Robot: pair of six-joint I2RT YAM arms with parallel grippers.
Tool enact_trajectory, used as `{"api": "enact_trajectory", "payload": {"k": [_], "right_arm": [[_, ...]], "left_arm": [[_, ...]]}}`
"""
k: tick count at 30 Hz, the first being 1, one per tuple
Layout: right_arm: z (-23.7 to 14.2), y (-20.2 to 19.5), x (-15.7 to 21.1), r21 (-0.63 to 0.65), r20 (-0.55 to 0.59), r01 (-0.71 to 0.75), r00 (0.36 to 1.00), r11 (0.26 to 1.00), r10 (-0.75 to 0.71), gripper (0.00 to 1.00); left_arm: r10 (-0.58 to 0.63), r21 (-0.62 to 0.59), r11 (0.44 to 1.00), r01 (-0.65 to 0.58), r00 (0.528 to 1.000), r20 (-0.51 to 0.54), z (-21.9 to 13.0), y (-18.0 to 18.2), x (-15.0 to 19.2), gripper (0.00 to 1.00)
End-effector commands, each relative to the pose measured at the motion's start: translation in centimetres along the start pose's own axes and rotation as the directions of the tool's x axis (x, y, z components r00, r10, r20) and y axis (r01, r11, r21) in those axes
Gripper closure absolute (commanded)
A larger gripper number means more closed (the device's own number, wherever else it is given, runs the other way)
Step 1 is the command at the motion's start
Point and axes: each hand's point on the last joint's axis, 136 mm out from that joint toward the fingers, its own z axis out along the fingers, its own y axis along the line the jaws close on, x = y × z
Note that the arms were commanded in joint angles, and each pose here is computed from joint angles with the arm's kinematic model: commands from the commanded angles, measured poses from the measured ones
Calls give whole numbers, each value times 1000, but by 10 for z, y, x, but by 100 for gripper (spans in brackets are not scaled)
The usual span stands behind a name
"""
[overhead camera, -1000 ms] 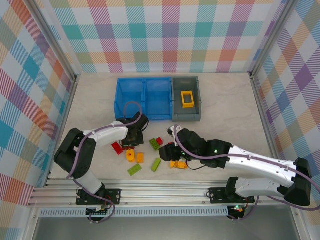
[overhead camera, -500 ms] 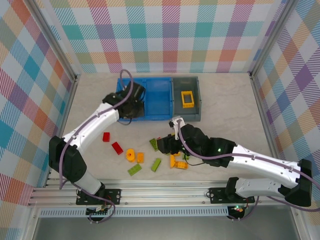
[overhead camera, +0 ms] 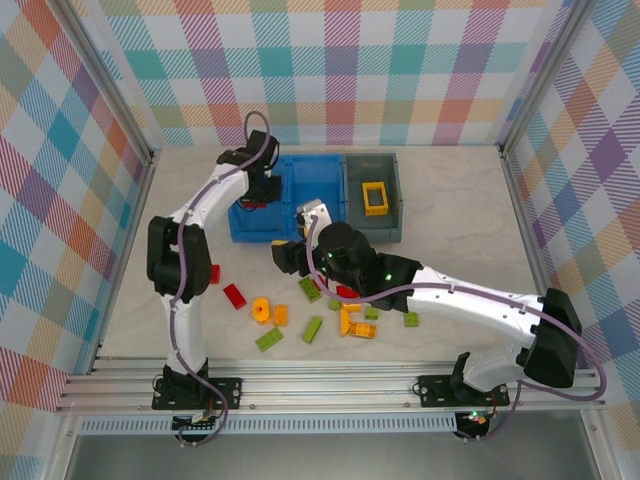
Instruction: Sort the legos into containers by color
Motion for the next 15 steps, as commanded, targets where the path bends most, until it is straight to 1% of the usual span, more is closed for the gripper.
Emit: {"api": "enact_trajectory", "payload": {"k": [1,9,15], "right_arm": [[0,-1,-23,-15,70,-39,997,999,40,31],[4,-19,-5,-1,36,-94,995,996,94,30],[0,-29,8,13,15,-118,993,993,118,29]], "left_arm": [[31,6,999,-32,998,63,6,-2,-27,100],[11,-89,996,-5,998,69,51,15,-42,100],[26,-130,991,-17,998,66,73,20,-48,100]]}}
